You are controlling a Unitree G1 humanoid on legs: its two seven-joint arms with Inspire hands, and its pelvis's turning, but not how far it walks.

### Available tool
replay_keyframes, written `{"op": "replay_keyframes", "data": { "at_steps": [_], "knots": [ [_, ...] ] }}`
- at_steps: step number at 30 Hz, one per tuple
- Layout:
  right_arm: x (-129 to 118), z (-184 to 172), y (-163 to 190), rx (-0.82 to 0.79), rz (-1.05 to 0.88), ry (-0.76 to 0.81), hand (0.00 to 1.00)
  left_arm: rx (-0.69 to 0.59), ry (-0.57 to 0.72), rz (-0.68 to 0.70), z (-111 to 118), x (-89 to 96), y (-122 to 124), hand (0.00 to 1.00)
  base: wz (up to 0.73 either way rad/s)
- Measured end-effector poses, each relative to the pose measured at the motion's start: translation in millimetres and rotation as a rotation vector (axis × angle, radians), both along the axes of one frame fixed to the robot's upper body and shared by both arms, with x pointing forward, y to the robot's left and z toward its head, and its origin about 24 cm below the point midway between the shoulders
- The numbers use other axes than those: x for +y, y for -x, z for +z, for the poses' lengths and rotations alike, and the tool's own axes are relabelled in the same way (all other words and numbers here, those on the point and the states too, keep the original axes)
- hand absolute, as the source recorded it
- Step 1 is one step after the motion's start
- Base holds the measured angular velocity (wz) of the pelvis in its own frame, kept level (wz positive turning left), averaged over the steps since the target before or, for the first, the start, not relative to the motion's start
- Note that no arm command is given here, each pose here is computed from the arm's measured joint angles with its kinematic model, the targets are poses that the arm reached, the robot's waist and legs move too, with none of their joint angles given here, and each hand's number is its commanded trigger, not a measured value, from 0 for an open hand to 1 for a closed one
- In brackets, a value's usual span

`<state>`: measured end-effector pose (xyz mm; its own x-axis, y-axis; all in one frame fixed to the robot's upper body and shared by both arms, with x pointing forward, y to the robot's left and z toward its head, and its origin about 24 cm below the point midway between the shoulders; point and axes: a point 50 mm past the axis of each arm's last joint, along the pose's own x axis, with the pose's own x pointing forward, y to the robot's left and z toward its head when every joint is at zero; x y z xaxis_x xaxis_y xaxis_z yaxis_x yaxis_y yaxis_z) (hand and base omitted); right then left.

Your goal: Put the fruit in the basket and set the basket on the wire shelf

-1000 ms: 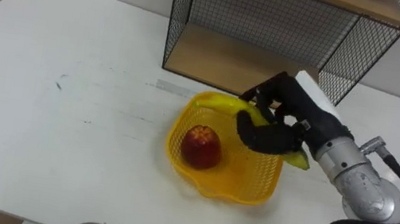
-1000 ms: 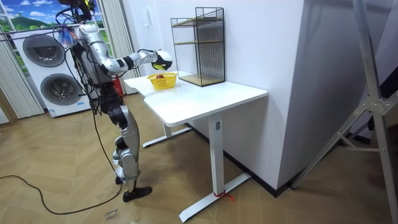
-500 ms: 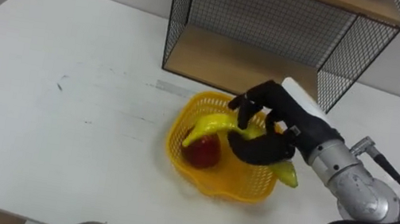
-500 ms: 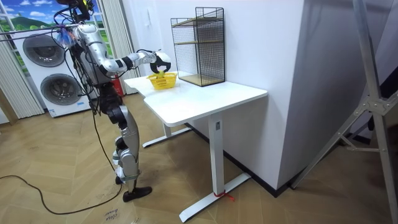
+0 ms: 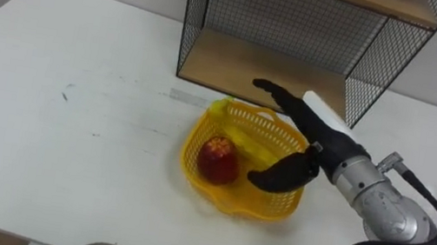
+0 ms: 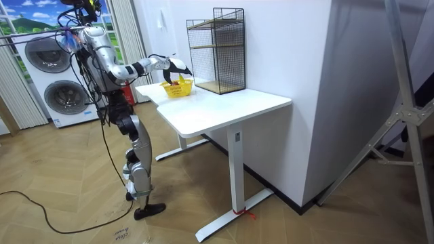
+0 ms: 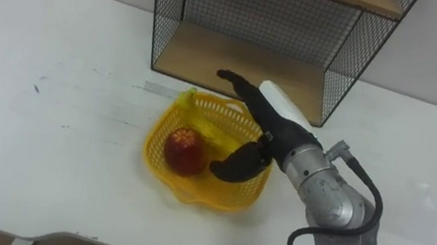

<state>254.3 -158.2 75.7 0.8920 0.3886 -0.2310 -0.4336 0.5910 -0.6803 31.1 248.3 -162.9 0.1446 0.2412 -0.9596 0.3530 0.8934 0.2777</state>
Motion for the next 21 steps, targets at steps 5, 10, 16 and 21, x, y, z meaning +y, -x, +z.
{"op": "replay_keyframes", "data": {
  "at_steps": [5, 10, 16, 21],
  "knots": [
    [-2, -8, 6, 0.036, -0.012, -0.017, 0.0, 0.011, 0.014, 0.068, -1, -0.1, 8, 0.0, 0.03],
    [-10, -5, 4, 0.013, -0.062, -0.07, 0.0, 0.024, 0.018, 0.152, -2, 0.8, 20, 0.0, 0.0],
    [-33, 7, 1, -0.057, -0.197, -0.239, 0.0, -0.017, 0.002, 0.432, -1, 9.4, 42, 0.0, 0.0],
    [-55, 9, 6, -0.129, -0.348, -0.284, 0.0, -0.082, -0.081, 0.826, 4, 22.7, 64, 0.0, 0.0]
  ]
}}
